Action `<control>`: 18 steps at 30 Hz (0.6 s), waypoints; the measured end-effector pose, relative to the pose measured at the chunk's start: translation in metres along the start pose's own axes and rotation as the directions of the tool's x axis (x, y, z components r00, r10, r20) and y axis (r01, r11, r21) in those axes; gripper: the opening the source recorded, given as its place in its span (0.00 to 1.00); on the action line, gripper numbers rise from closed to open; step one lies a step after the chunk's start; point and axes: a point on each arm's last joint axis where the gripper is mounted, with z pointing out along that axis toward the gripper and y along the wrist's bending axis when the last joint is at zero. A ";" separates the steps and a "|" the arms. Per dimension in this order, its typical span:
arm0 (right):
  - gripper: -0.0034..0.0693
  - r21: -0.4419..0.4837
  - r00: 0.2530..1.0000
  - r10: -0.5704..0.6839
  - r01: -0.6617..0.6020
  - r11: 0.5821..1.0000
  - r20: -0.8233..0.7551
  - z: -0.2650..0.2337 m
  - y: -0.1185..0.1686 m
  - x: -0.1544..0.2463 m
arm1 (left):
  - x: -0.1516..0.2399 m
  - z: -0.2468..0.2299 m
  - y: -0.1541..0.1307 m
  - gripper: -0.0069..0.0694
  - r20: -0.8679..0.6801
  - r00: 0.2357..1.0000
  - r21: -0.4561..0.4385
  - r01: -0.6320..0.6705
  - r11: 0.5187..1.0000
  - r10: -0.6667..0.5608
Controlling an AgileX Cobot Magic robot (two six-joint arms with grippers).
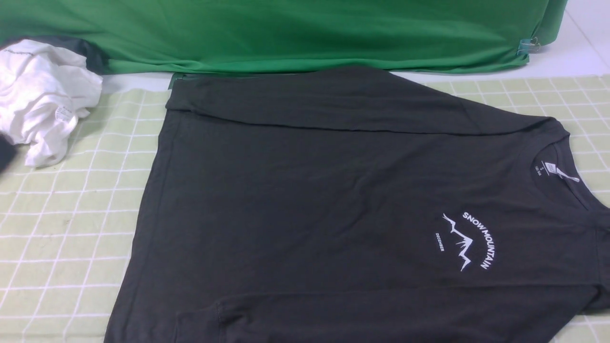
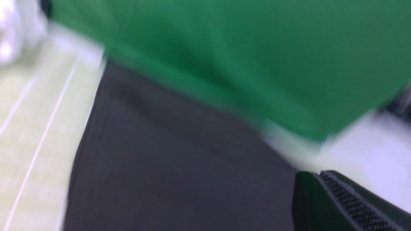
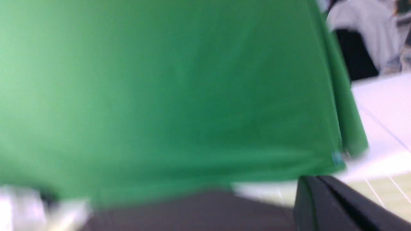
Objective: Fold a long-sleeved shirt over a green coffee tablecloth.
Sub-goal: 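Grasp the left edge of the dark T-shirt lying flat on the table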
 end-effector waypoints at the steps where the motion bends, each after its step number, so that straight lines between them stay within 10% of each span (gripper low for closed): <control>1: 0.04 -0.011 0.989 -0.048 0.047 0.999 -0.142 0.008 0.002 -0.003 | 0.000 0.025 0.002 0.11 -0.170 0.985 -0.017 -0.036 0.999 0.033; 4: 0.04 -0.043 0.923 -0.127 0.120 0.992 -0.362 0.024 0.002 -0.008 | 0.011 0.065 0.013 0.11 -0.438 0.895 -0.010 -0.095 0.995 0.081; 6: 0.04 -0.078 0.807 -0.157 0.136 0.988 -0.570 0.046 -0.003 0.004 | 0.034 0.104 0.031 0.13 -0.707 0.703 0.013 -0.092 0.996 0.074; 10: 0.05 -0.091 0.700 -0.147 0.116 0.989 -0.699 0.069 -0.009 0.018 | 0.060 0.139 0.056 0.16 -0.820 0.572 -0.032 -0.064 0.997 0.011; 18: 0.07 -0.096 0.635 -0.139 0.102 0.990 -0.760 0.085 -0.013 0.028 | 0.091 0.180 0.062 0.31 -0.816 0.577 -0.107 -0.138 0.985 -0.008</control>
